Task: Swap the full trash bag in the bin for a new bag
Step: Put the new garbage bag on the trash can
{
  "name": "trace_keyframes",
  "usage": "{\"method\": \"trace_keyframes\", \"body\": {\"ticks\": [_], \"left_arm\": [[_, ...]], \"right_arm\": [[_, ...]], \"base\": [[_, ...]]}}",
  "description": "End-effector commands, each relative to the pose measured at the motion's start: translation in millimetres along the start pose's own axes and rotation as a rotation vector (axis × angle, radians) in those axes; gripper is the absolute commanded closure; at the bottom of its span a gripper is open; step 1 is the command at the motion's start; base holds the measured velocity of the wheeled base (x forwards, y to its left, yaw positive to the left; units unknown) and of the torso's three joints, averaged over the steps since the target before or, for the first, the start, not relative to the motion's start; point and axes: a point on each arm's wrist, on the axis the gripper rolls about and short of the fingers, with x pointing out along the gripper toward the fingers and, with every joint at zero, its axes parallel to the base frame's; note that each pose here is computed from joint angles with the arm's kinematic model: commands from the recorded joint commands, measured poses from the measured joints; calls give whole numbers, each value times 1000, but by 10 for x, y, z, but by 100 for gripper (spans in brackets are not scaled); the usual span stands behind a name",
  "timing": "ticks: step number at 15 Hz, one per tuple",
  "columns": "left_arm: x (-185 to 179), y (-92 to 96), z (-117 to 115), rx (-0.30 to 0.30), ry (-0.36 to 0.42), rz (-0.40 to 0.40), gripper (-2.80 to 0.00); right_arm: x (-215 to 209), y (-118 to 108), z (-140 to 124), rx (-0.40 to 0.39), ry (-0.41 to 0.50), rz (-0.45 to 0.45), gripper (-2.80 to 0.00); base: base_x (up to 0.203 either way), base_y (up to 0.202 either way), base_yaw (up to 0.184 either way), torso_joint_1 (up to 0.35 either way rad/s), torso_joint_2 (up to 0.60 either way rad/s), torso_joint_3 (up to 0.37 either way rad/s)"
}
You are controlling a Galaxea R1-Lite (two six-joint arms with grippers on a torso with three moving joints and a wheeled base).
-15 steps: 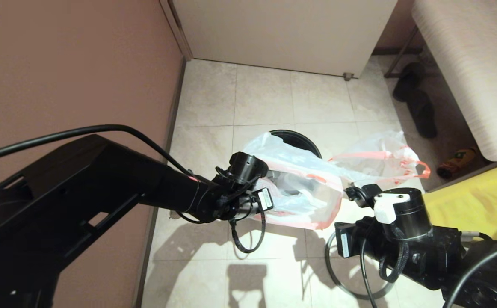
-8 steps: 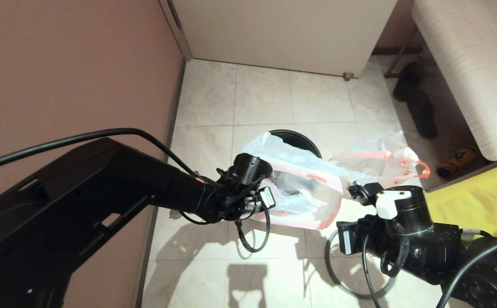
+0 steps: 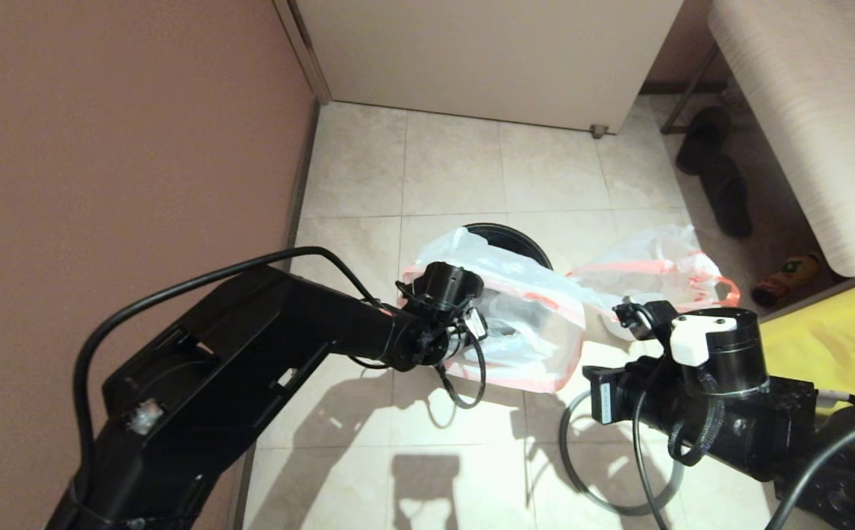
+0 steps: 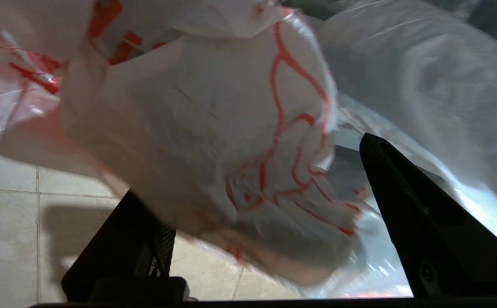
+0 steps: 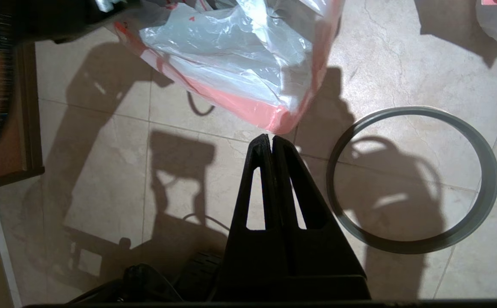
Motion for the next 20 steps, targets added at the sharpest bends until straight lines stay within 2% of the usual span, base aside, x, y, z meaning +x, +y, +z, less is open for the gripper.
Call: {"method": "trace_keyframes", "body": {"ticks": [1, 4, 8, 12, 16, 18, 20], "left_arm": [[217, 32, -166, 12, 13, 27, 0], [207, 41, -127, 5, 5, 26, 0], [151, 11, -87, 3, -5, 18, 0], [107, -11, -65, 1, -10, 13, 0], [36, -15, 14, -9, -26, 12, 0], [35, -14, 14, -9, -26, 12, 0], [30, -17, 19, -10, -27, 11, 0]], "right_arm": [[-108, 34, 34, 0, -24, 19, 0], [-193, 245, -28, -14, -12, 94, 0], [-77, 501, -144, -31, 32, 158, 0], [123, 617, -175, -48, 43, 153, 0], [-74, 672, -110, -60, 20, 182, 0], [-76, 679, -309, -130, 115, 173, 0], [-17, 661, -453, -151, 162, 138, 0]], "base": [[0, 0, 0, 0, 0, 0], [0, 0, 0, 0, 0, 0], [0, 0, 0, 0, 0, 0], [0, 0, 0, 0, 0, 0], [0, 0, 0, 0, 0, 0], [0, 0, 0, 0, 0, 0], [0, 0, 0, 0, 0, 0]]}}
